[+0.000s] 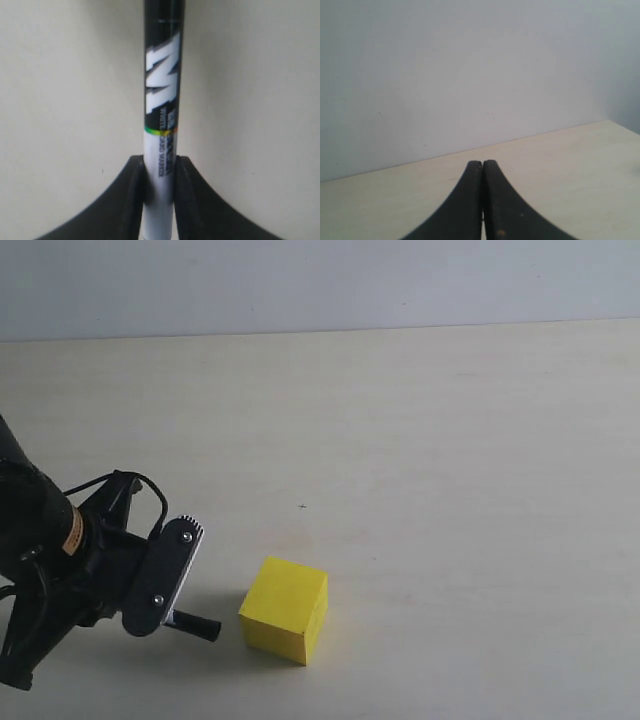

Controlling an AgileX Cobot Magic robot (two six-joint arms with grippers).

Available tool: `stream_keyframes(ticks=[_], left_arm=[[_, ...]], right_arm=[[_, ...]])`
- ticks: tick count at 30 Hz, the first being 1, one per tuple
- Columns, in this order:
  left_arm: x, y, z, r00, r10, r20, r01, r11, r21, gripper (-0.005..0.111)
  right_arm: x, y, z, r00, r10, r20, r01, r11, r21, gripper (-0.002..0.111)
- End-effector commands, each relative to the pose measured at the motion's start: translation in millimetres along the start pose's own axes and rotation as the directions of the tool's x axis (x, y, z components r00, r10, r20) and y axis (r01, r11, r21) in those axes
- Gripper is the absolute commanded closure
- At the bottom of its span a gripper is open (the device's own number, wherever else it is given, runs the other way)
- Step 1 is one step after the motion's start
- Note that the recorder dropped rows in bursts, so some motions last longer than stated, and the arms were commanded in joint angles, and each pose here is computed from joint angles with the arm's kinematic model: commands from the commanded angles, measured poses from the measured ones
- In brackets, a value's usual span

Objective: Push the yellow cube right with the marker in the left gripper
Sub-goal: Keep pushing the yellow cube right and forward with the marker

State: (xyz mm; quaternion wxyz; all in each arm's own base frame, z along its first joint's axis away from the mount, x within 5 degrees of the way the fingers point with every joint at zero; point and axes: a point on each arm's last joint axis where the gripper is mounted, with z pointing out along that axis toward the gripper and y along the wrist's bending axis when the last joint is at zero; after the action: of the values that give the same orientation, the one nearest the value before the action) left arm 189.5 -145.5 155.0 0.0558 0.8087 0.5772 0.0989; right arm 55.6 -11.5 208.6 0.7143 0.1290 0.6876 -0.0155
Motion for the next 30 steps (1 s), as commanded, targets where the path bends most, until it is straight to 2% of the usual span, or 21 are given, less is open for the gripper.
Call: stream_keyframes(ticks=[1, 9, 22, 25, 28, 30], left_arm=[[0, 5.8, 0, 1.0, -0.021, 0.021, 0.022, 0.999, -0.038, 0.107], [-5, 11.2, -1, 0.998, -0.013, 0.066, 0.02, 0.995, -0.102, 0.107], [-29, 0.9, -5, 0.993, 0.057, 0.099, -0.048, 0.994, -0.094, 0.107], [-21, 2.2, -3, 0.997, -0.001, 0.081, 0.007, 0.997, -0.072, 0.107], [-7, 5.9, -1, 0.994, -0.097, 0.046, 0.1, 0.993, -0.061, 0.107], [3, 7.4, 0, 0.98, -0.197, 0.026, 0.198, 0.979, -0.044, 0.107]], right_arm=[[1, 0, 0, 1.0, -0.009, 0.004, 0.009, 1.0, -0.002, 0.108], [1, 0, 0, 1.0, -0.011, 0.004, 0.011, 1.0, -0.002, 0.108], [1, 0, 0, 1.0, -0.011, 0.004, 0.011, 1.0, -0.002, 0.108], [1, 0, 0, 1.0, -0.011, 0.004, 0.011, 1.0, -0.002, 0.108], [1, 0, 0, 1.0, -0.011, 0.004, 0.011, 1.0, -0.002, 0.108], [1, 0, 0, 1.0, -0.011, 0.004, 0.011, 1.0, -0.002, 0.108]])
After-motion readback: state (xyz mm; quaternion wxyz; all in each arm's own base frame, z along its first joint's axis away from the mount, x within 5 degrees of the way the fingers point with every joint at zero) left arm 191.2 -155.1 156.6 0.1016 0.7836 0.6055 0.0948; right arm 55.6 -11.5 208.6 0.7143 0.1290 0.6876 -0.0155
